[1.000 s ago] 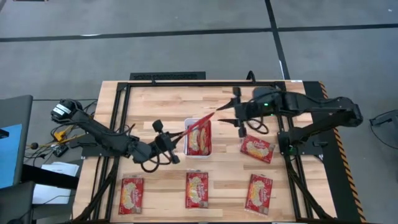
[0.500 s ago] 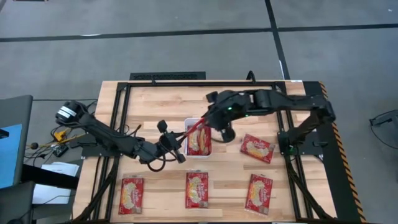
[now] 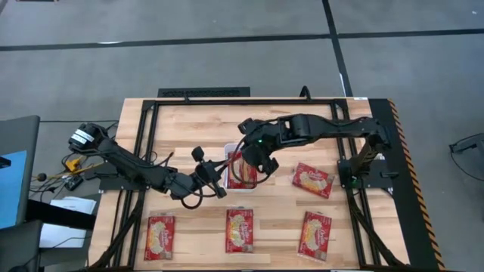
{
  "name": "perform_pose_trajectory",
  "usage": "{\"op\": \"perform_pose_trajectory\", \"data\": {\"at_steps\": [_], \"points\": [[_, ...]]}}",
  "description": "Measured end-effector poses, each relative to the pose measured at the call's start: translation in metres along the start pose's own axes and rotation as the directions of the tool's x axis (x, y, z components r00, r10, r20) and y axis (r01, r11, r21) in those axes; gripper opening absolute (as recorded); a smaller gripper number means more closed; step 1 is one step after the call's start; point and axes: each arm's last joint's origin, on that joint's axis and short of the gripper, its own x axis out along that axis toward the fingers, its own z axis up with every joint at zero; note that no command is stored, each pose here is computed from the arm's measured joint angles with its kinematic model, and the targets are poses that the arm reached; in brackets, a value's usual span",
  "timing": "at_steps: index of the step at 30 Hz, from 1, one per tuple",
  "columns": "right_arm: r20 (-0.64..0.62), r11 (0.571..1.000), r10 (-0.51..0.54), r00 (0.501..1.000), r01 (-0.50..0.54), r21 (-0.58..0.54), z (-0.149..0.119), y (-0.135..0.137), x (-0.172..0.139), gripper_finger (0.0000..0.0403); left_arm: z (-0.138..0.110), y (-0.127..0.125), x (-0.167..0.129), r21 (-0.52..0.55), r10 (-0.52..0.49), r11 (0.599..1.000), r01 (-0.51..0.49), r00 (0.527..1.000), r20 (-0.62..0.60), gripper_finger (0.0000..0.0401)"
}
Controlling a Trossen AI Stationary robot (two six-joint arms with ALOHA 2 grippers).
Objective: Sort popcorn bags into baskets
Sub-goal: Put the red popcorn bag into the white bin
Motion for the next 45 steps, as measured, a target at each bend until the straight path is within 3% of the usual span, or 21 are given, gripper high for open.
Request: {"op": "perform_pose_trajectory", "data": {"at_steps": [5,12,17,21,25,29,32,38,45], "points": [[-0.002,0.993,0.002,1.000,-0.002,-0.120,0.003,0.004,-0.003,0.0017,0.000,0.000,0.000,0.004,0.003,1.000,-0.003,1.000,-0.001,0.0004],[-0.043,0.987,0.007,0.999,-0.013,-0.162,0.002,0.009,-0.004,0.0008,0.000,-0.002,-0.004,0.079,0.002,0.997,-0.002,1.000,0.000,0.0018],[-0.117,0.964,0.008,0.993,-0.039,-0.262,-0.001,0.014,-0.006,0.0008,0.003,-0.004,-0.021,0.133,0.124,0.984,-0.122,0.992,-0.010,0.0060],[-0.096,0.935,0.011,0.995,-0.045,-0.353,0.002,0.016,-0.006,0.0005,0.008,-0.002,-0.040,0.175,0.101,0.980,-0.098,0.995,-0.010,0.0093],[-0.075,0.858,0.064,0.995,-0.094,-0.506,0.010,0.025,0.006,0.0005,0.010,0.007,-0.055,0.139,0.060,0.989,-0.056,0.998,-0.027,0.0113],[-0.083,0.733,0.101,0.991,-0.131,-0.667,0.018,0.036,0.026,0.0006,0.003,0.018,-0.063,0.081,0.048,0.996,-0.043,0.997,-0.068,0.0118],[-0.131,0.662,0.155,0.979,-0.201,-0.722,0.017,0.045,0.044,0.0006,-0.005,0.023,-0.066,0.042,0.053,0.998,-0.049,0.993,-0.103,0.0117],[-0.085,0.610,0.334,0.939,-0.284,-0.740,0.006,0.042,0.059,0.0005,-0.019,0.026,-0.068,-0.006,0.059,0.998,-0.061,0.987,-0.152,0.0116],[-0.088,0.572,0.319,0.944,-0.265,-0.777,-0.008,0.025,0.066,0.0005,-0.022,0.028,-0.068,-0.016,0.060,0.998,-0.064,0.984,-0.170,0.0116]]}}
